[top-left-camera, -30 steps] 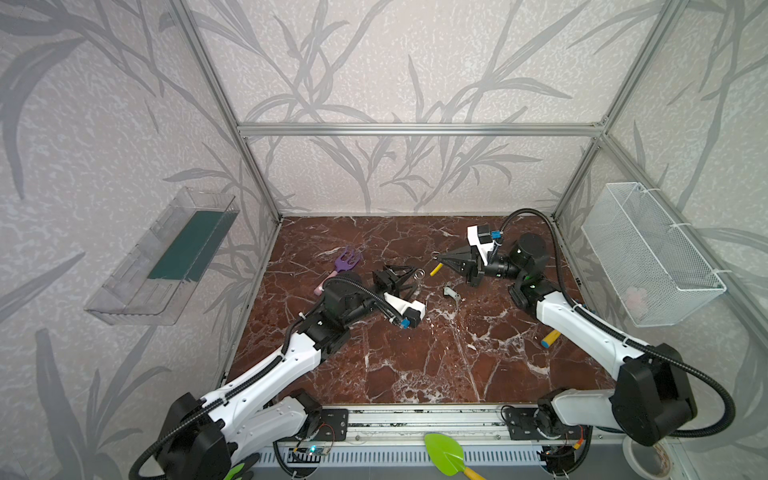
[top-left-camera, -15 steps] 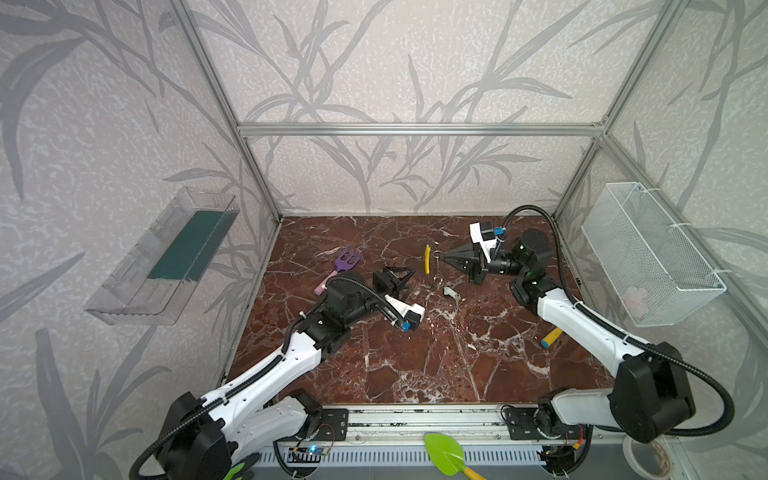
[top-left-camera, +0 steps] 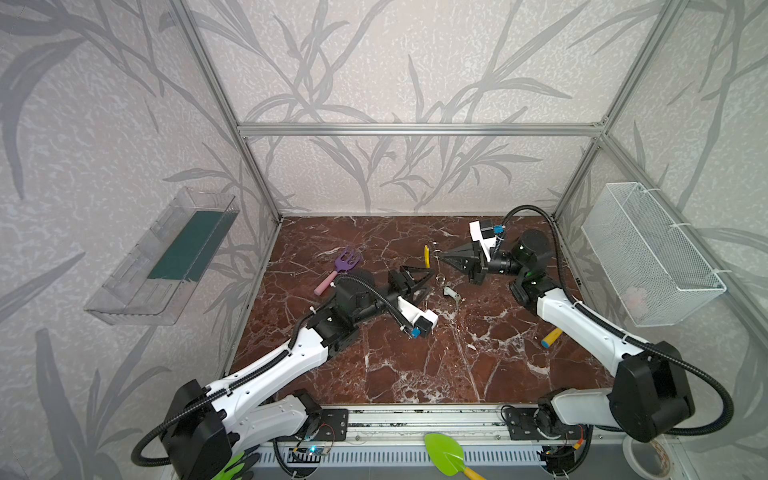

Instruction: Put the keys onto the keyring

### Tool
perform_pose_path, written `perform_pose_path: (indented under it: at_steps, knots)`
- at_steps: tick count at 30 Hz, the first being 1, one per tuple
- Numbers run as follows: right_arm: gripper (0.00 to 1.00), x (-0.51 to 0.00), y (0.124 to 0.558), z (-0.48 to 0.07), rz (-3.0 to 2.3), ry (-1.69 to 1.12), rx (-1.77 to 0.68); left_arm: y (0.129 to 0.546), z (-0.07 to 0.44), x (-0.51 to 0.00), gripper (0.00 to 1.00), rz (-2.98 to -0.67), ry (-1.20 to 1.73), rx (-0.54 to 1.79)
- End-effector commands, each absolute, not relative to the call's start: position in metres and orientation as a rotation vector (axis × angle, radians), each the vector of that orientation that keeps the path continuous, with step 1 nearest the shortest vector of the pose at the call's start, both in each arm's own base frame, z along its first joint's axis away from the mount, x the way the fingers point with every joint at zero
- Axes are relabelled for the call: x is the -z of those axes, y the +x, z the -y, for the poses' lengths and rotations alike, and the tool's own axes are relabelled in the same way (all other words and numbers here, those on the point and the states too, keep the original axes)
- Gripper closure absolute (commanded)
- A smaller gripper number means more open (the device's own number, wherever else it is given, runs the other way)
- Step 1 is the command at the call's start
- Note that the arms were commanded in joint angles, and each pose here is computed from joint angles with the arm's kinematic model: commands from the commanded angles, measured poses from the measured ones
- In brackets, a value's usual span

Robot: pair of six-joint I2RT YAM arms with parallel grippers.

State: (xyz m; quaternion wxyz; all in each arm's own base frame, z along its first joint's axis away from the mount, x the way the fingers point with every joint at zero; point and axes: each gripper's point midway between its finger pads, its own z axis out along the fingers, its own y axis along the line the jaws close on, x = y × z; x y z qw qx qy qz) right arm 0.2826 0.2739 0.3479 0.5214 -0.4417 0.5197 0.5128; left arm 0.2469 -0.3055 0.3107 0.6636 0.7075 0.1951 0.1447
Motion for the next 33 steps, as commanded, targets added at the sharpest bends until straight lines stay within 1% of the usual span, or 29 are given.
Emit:
perform_pose_path:
  at_steps: [1, 3, 7, 10, 17, 19, 23, 26, 31, 33]
  knots:
    - [1.00, -0.352, 0.279, -0.277, -1.208, -1.073, -1.241, 0.246, 0.314, -0.320, 0.40, -0.367, 1.606, -0.347]
    - [1.00, -0.353, 0.278, -0.279, -1.207, -1.080, -1.255, 0.249, 0.315, -0.317, 0.42, -0.363, 1.623, -0.362]
    - [1.00, -0.352, 0.276, -0.281, -1.207, -1.087, -1.268, 0.256, 0.318, -0.317, 0.53, -0.352, 1.638, -0.399]
    - [1.00, -0.350, 0.277, -0.281, -1.216, -1.083, -1.272, 0.256, 0.319, -0.320, 0.58, -0.342, 1.635, -0.398]
    - [1.00, -0.348, 0.279, -0.282, -1.227, -1.074, -1.276, 0.249, 0.322, -0.322, 0.59, -0.321, 1.637, -0.361]
    - [1.00, -0.346, 0.279, -0.282, -1.233, -1.072, -1.280, 0.246, 0.323, -0.323, 0.61, -0.312, 1.635, -0.352]
    - [1.00, -0.343, 0.280, -0.284, -1.247, -1.067, -1.292, 0.245, 0.325, -0.325, 0.71, -0.301, 1.633, -0.343]
    - [1.00, -0.342, 0.280, -0.285, -1.251, -1.068, -1.299, 0.243, 0.326, -0.327, 0.80, -0.294, 1.632, -0.335]
    - [1.00, -0.342, 0.279, -0.285, -1.252, -1.066, -1.299, 0.243, 0.326, -0.323, 0.86, -0.299, 1.648, -0.330]
    - [1.00, -0.342, 0.279, -0.285, -1.251, -1.067, -1.299, 0.244, 0.325, -0.320, 0.90, -0.310, 1.663, -0.334]
